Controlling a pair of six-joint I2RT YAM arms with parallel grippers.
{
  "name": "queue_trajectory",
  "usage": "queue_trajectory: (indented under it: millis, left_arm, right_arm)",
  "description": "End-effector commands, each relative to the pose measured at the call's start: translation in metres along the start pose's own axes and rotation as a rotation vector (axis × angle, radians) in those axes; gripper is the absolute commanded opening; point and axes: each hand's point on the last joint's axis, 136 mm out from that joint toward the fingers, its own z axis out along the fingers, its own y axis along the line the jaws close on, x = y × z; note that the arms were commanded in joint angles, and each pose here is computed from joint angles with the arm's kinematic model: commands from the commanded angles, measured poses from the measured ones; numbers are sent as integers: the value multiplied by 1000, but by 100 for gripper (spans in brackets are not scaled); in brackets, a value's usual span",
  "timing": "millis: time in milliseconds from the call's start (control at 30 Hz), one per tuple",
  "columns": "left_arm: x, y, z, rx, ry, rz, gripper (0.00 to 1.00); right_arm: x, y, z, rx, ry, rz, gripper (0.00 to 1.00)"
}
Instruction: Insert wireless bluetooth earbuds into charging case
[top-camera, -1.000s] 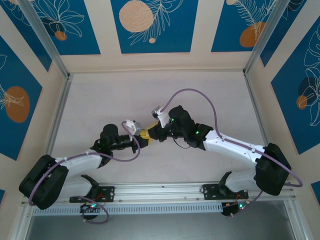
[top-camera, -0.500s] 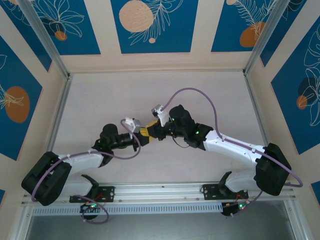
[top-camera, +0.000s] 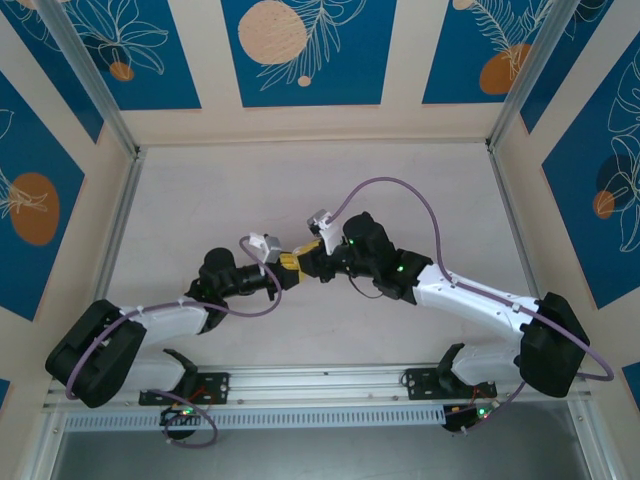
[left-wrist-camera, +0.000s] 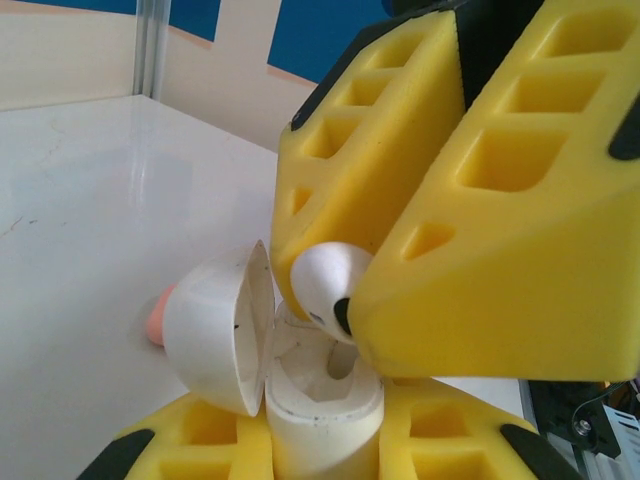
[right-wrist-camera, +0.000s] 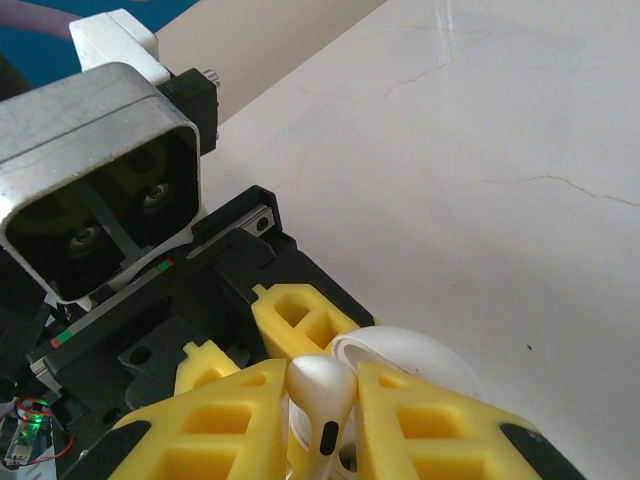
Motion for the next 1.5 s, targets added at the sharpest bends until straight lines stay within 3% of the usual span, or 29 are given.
queue_trajectory:
  millis: [0,233,567,967,1233,1467]
  left_arm:
    - [-21,-8,3,31,-52,57,18]
    - [0,2,-3,-46,31,111,18]
    - [23,-3,-20,-69,106,283,17]
    - [24,-25,-27,-35,100,475,16]
    - [22,-40,-27,25,56,566,14]
    - [19,-41,-28,22,48,583,14]
  right_arm:
    - [-3,-1,-3,14,-20,-11,22]
    - [-7,-9,-13,-14,-5,89,21]
    - [43,-47,-24,45,159,315,22]
    - [130,-91,-42,226,430,595,22]
    - [165,-124,-58,401,572,754,23]
    - [181,-138,-56,464,665,808,23]
